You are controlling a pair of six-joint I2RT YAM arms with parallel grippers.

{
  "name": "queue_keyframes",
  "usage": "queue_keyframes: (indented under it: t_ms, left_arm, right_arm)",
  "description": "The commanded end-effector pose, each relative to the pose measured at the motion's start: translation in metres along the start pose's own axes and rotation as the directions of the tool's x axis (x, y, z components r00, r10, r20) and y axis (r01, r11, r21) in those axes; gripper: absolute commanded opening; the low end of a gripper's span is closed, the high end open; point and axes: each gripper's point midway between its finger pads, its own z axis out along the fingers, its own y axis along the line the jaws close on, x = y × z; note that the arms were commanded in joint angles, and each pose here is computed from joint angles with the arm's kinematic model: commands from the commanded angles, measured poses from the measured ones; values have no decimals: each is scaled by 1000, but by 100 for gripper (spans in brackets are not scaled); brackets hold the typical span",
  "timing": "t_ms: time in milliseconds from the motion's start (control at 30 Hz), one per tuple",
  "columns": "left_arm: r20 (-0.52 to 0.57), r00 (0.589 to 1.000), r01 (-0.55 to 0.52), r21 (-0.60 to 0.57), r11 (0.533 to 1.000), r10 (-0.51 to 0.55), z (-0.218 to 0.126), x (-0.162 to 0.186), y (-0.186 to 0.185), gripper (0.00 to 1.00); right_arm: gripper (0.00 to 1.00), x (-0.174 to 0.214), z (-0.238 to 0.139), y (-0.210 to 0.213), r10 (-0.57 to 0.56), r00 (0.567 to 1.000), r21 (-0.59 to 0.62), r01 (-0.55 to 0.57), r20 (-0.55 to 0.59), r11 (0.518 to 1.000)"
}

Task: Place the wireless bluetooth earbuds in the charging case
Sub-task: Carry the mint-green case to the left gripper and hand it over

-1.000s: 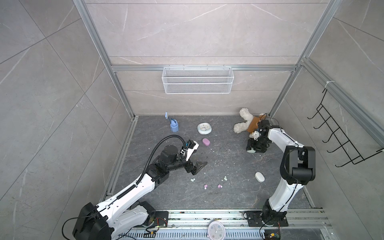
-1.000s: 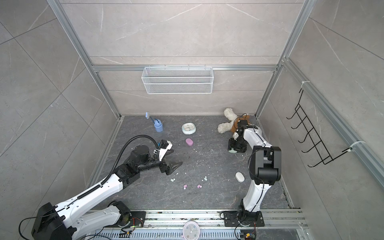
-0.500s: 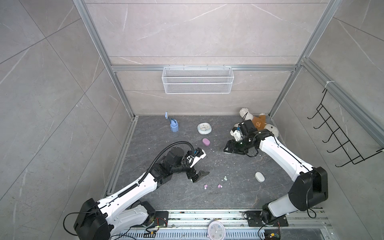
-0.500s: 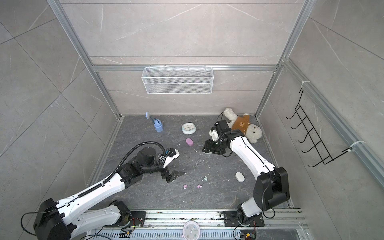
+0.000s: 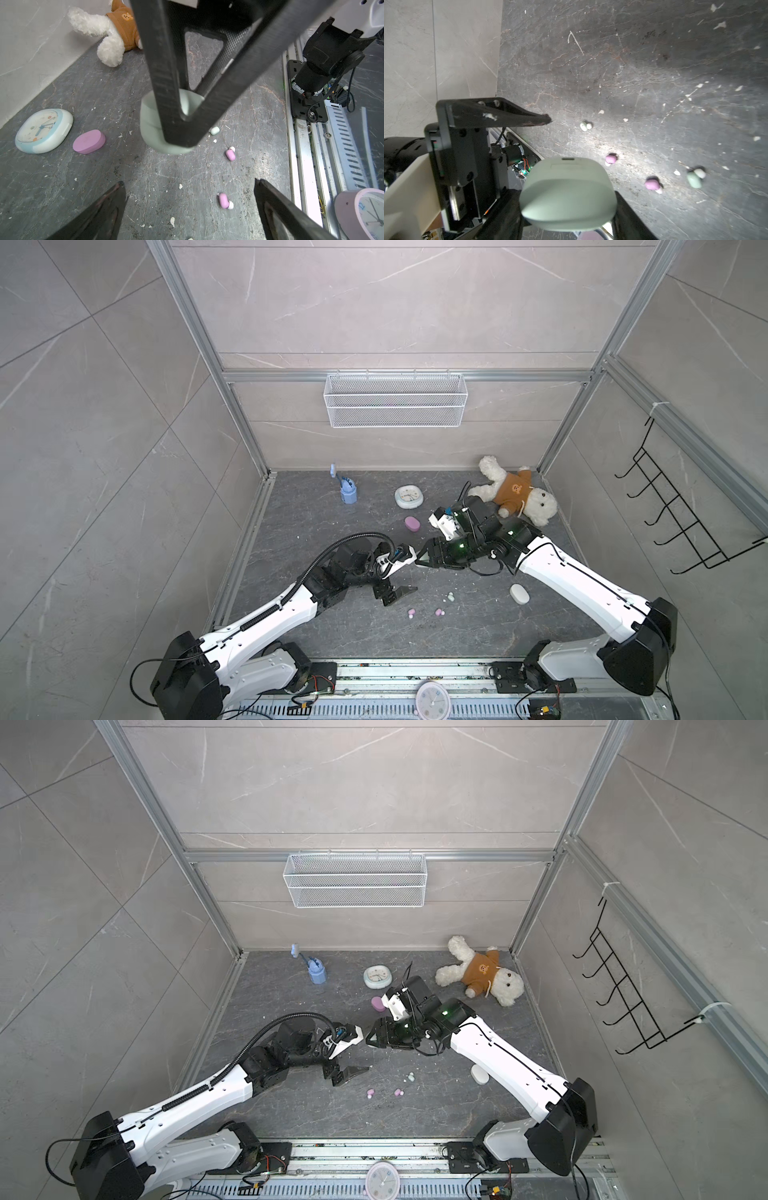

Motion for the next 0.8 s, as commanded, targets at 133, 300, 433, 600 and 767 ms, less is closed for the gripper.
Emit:
queue_keyframes:
  t_ms: [133, 300, 433, 600, 767]
  left_arm:
    - [132, 988, -81, -1, 997, 80, -8, -35, -1, 88]
    - [143, 987, -78, 8, 997, 76, -7, -37, -2, 82]
    - [152, 986, -79, 26, 997, 74, -8, -39, -5, 77]
    - [154, 985, -78, 31, 996, 72, -8, -41, -5, 68]
    - [153, 986, -74, 46, 996, 66, -7, -41, -7, 61]
  right_arm:
    - [57, 5, 2, 24, 10, 1000, -81, -10, 6, 997]
    - [57, 4, 3, 33, 4, 1000, -113, -3, 11, 994]
    - [57, 5, 1, 37, -4, 1000, -116, 4, 8, 993]
    - [57, 7, 2, 39, -11, 1000, -115, 10, -1, 993]
    - [57, 8, 0, 42, -17, 1000, -115, 16, -1, 993]
